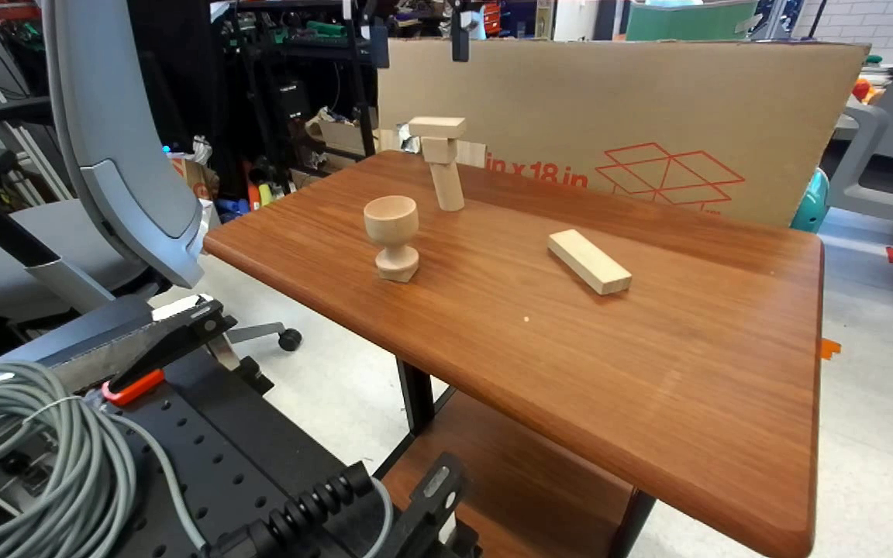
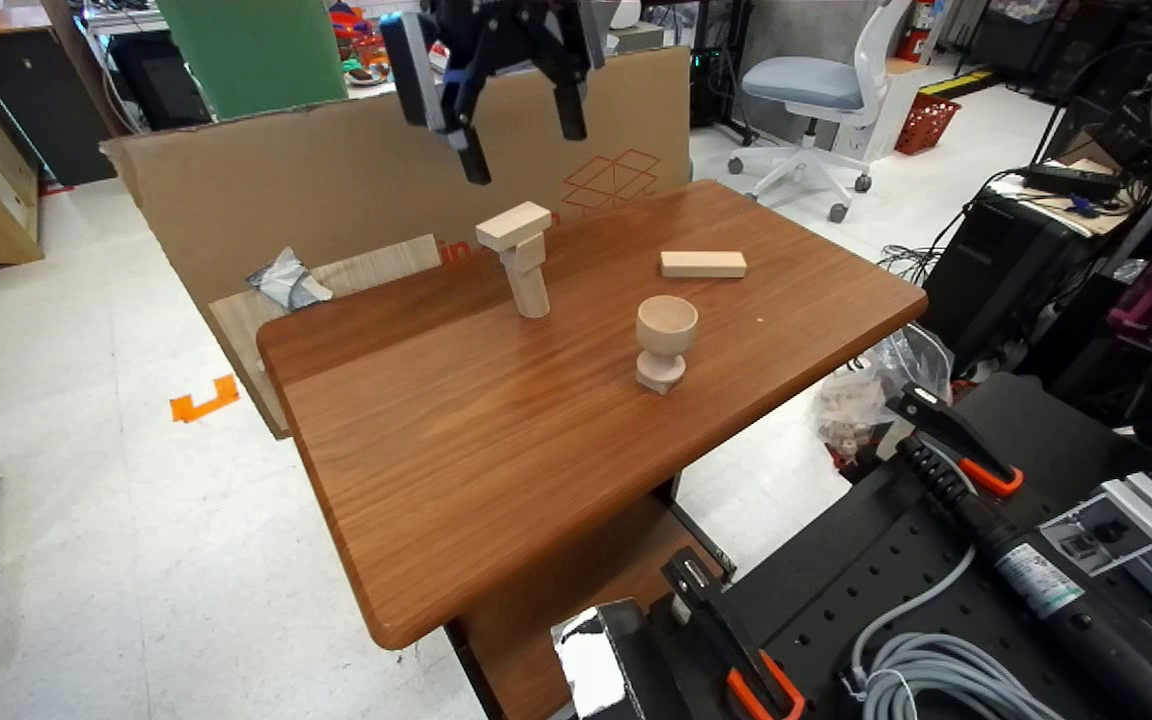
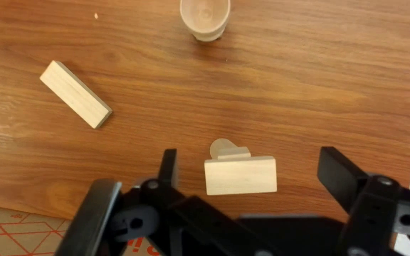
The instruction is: Place the wooden rectangle on the top right side of the table on top of the stacked blocks
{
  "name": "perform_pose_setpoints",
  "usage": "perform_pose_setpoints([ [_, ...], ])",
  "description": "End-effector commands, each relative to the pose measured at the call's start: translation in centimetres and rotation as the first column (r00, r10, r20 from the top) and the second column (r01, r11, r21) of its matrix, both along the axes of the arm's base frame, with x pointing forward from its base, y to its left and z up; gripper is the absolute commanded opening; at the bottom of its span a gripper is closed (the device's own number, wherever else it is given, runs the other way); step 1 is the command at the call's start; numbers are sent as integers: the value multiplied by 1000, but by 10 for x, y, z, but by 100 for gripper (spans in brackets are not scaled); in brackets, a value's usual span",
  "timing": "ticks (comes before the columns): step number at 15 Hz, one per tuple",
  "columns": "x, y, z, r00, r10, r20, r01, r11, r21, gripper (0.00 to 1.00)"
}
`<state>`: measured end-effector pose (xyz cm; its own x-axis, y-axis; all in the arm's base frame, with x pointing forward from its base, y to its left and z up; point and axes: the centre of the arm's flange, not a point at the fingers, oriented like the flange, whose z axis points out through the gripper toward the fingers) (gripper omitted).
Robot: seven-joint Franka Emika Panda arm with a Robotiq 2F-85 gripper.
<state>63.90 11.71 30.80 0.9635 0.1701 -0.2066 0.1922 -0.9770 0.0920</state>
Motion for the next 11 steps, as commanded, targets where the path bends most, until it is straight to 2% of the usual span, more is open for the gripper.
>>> perform_pose_setpoints([
  [1,-60,-49,49,997,-79,25,76,992,103,100],
  [5,-102,-96,79,974,-180,139,159,976,148,100],
  [6,-111,-106,80,970,-206,129,189,973,129,100],
  [7,-121,-117,73,968,-242,74,233,966,109,100],
  [8,-83,-102,75,975,-198,96,188,976,109,100],
  [11,-107,-117,70,972,-226,71,218,971,102,100],
])
